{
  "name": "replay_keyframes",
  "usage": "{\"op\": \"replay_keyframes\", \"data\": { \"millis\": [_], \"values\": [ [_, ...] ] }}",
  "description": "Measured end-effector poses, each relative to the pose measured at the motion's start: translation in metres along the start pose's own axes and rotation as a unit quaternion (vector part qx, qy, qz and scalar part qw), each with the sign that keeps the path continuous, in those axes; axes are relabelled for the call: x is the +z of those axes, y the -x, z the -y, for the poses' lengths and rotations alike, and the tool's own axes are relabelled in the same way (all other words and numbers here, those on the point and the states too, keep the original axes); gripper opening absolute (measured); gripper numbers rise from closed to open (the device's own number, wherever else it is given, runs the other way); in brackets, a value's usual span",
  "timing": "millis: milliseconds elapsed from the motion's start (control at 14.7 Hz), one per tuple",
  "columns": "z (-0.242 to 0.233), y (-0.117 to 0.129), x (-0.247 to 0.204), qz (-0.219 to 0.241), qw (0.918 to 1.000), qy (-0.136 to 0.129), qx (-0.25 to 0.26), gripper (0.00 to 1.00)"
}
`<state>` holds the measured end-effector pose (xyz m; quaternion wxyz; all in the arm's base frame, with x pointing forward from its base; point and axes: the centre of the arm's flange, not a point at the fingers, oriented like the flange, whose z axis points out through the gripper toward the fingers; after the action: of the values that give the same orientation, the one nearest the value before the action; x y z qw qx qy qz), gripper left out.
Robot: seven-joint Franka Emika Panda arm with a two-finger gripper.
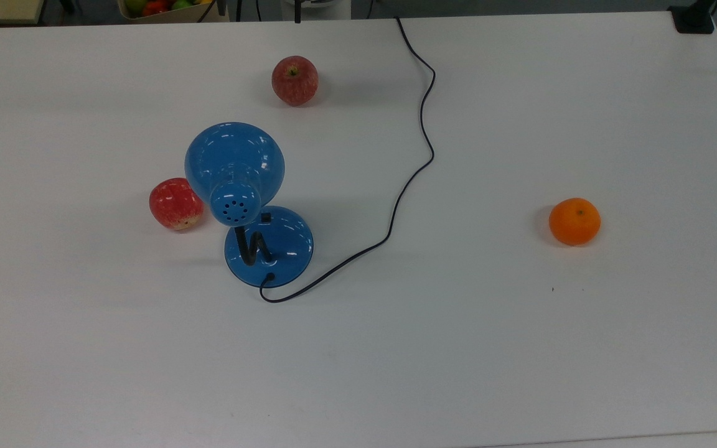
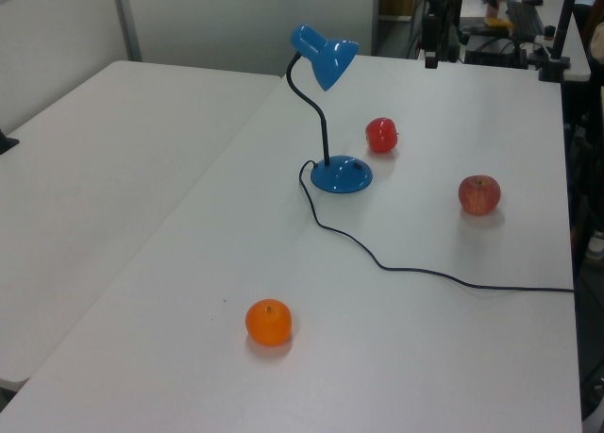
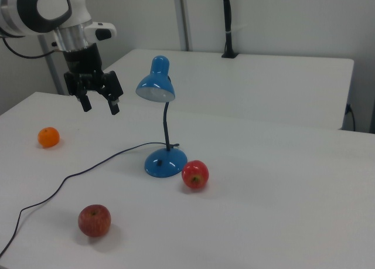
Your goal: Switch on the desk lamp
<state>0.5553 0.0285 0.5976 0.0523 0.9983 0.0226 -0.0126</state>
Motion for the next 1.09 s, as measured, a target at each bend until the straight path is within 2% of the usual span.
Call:
{"op": "replay_keyframes", "data": {
  "millis": [136,204,273,341,545,613,681,1090],
  "values": [
    [0.0,0.0,0.001,0.001,1.0,0.0,0.0,0.98],
    [0.0,0.0,0.001,0.001,1.0,0.0,0.0,0.89],
    [-0.001,-0.001,0.001,0.001,1.0,0.0,0.001,0.78],
    [-0.001,-0.001,0.002,0.002,1.0,0.0,0.001,0.61],
    [0.0,-0.002,0.003,0.003,1.0,-0.001,0.001,0.26],
    [0.0,-0.002,0.004,0.004,1.0,-0.001,0.001,0.09],
    [0.0,-0.002,0.004,0.004,1.0,-0.001,0.001,0.02],
    [0.002,-0.007,0.019,0.002,1.0,-0.005,0.0,0.01]
  ]
}}
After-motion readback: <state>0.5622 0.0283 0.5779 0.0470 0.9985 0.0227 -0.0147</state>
